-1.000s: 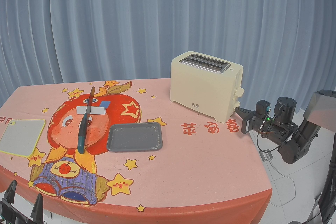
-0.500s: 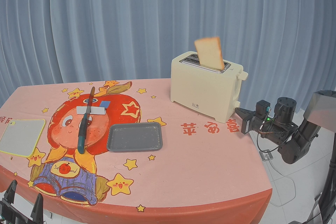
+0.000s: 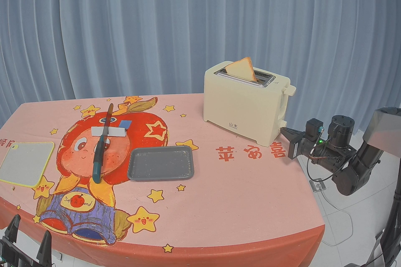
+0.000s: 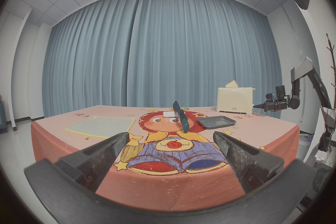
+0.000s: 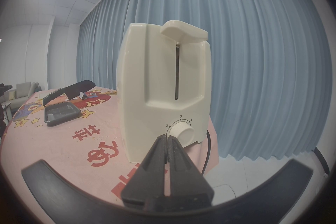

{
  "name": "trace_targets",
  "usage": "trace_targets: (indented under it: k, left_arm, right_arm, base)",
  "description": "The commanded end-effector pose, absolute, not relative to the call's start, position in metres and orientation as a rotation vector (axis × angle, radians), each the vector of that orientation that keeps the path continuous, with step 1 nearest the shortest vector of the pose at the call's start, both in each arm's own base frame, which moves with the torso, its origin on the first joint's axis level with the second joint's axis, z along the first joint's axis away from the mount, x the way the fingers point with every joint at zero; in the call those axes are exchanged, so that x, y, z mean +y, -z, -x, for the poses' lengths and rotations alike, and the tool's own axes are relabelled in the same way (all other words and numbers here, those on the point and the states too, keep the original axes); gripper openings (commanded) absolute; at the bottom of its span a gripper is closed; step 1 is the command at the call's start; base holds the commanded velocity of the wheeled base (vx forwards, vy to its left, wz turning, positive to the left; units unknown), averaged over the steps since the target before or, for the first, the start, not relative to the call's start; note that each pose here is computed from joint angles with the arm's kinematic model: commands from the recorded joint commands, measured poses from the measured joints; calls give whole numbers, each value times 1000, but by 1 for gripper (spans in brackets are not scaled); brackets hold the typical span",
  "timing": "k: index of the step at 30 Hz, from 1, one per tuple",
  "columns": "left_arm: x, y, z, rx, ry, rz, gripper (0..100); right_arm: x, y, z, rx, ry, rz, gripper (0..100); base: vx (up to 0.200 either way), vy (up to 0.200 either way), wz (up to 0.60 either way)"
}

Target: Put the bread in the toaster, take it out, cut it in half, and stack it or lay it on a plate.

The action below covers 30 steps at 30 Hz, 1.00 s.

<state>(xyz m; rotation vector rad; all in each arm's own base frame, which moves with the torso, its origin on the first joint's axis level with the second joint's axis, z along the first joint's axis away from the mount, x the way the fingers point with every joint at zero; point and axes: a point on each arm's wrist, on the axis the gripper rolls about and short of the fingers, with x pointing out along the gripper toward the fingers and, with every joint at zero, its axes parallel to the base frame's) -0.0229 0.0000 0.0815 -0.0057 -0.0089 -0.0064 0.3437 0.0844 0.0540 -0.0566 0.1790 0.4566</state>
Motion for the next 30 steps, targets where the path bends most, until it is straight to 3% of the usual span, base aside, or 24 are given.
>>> trace_targets:
  k: [1, 30]
  left_arm:
    - [0, -76, 23, -6, 6, 6, 100]
    - [0, -76, 23, -6, 6, 6, 100]
  right_arm:
    - [84, -56, -343, 169, -458, 57, 0]
    - [69, -150, -307, -74, -437, 55, 0]
  base:
    - [0, 0, 0]
    - [0, 0, 0]
